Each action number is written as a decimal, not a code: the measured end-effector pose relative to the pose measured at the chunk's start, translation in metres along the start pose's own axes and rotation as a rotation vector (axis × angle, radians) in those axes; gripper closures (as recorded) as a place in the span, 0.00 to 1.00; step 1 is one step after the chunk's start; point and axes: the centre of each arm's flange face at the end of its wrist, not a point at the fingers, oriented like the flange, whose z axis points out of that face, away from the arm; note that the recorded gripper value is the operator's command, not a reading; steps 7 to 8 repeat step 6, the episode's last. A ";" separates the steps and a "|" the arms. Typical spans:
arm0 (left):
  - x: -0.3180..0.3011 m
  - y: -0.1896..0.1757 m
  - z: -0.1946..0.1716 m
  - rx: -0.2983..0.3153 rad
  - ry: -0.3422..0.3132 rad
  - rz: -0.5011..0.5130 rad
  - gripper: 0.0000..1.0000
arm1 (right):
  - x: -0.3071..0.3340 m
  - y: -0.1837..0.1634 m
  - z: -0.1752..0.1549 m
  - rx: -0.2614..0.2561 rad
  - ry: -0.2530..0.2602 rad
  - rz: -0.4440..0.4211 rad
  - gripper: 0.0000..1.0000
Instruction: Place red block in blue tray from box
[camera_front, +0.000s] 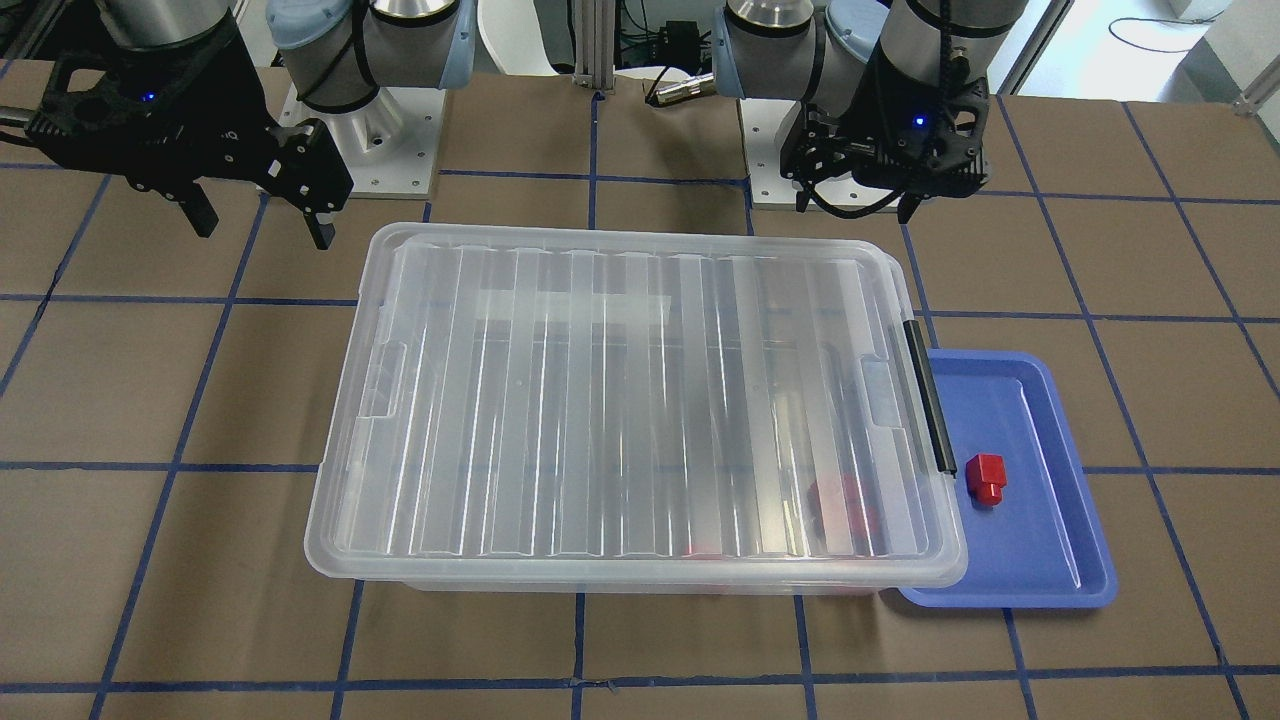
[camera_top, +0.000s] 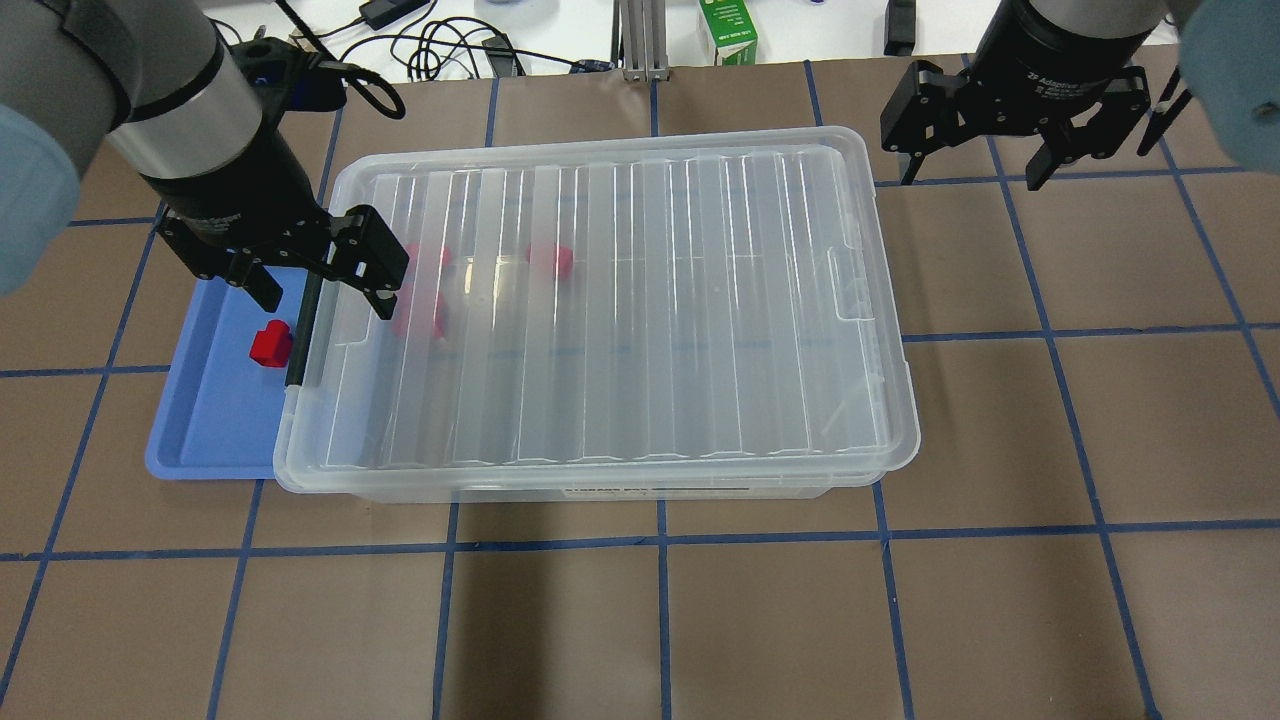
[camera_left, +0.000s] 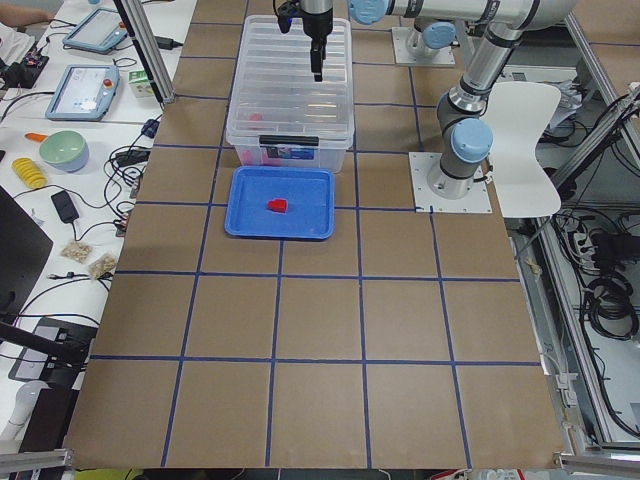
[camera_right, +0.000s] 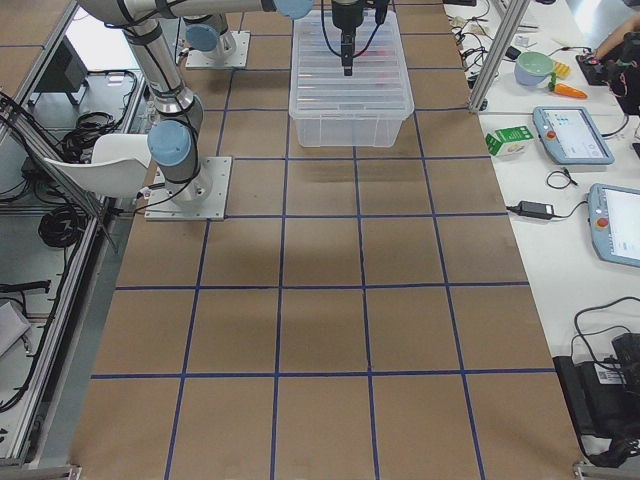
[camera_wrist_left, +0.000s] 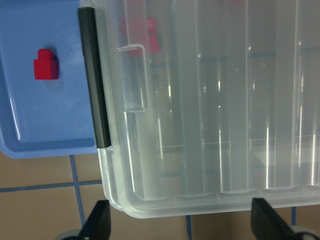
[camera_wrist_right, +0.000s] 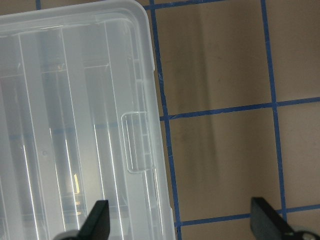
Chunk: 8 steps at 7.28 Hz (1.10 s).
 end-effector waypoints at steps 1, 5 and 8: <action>-0.001 0.001 -0.003 0.006 -0.004 0.015 0.00 | -0.004 0.006 -0.004 0.004 -0.003 -0.010 0.00; -0.029 -0.001 -0.009 0.011 -0.003 0.006 0.00 | -0.008 0.015 -0.010 0.014 -0.005 -0.020 0.00; -0.030 -0.001 -0.009 0.011 -0.003 0.003 0.00 | -0.008 0.015 -0.010 0.015 -0.005 -0.021 0.00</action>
